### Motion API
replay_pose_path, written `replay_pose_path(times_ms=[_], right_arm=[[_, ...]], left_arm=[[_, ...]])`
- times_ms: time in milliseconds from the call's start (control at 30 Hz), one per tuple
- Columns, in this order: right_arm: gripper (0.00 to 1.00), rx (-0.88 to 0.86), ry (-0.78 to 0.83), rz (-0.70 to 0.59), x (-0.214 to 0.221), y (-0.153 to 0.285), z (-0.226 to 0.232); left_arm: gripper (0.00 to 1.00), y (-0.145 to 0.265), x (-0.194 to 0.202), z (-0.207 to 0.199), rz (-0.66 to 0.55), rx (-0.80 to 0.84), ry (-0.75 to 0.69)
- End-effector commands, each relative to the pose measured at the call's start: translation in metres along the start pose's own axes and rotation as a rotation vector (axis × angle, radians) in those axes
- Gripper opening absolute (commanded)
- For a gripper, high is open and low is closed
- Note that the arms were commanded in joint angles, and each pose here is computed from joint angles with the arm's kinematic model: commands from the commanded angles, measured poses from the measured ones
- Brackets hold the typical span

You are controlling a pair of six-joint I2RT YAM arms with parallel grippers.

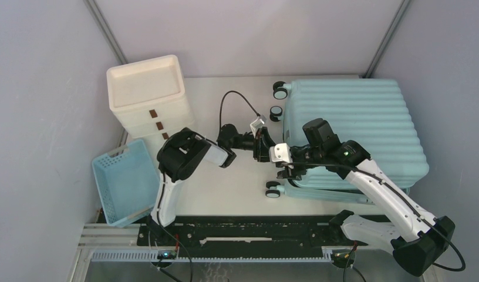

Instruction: Open, take out, and arrange the luggage

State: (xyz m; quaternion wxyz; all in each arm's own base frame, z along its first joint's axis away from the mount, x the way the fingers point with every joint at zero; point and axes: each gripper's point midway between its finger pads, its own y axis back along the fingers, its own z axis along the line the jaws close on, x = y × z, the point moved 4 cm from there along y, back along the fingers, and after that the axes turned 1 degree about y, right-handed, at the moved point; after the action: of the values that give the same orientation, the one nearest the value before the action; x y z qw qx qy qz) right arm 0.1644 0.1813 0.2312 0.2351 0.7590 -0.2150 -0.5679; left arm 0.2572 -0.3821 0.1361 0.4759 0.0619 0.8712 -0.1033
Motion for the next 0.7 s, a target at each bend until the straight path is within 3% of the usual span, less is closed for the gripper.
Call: replay_pose_path(times_ms=[0, 100, 300, 467, 667], right_arm=[[0.0, 0.051, 0.106, -0.051, -0.012, 0.004, -0.017], [0.0, 0.051, 0.108, -0.051, -0.012, 0.004, -0.017], [0.0, 0.049, 0.114, -0.052, -0.013, 0.003, -0.017], [0.0, 0.05, 0.12, -0.051, -0.013, 0.003, -0.017], [0.0, 0.051, 0.126, -0.047, -0.013, 0.004, -0.016]], left_arm=[[0.5, -0.009, -0.009, -0.01, 0.023, 0.086, -0.032], [0.48, -0.012, -0.006, -0.012, 0.028, 0.092, -0.024], [0.32, -0.017, -0.008, -0.007, 0.007, 0.079, -0.026], [0.02, -0.019, -0.013, -0.006, -0.006, 0.076, -0.039], [0.0, -0.014, -0.019, -0.006, -0.062, 0.013, -0.092]])
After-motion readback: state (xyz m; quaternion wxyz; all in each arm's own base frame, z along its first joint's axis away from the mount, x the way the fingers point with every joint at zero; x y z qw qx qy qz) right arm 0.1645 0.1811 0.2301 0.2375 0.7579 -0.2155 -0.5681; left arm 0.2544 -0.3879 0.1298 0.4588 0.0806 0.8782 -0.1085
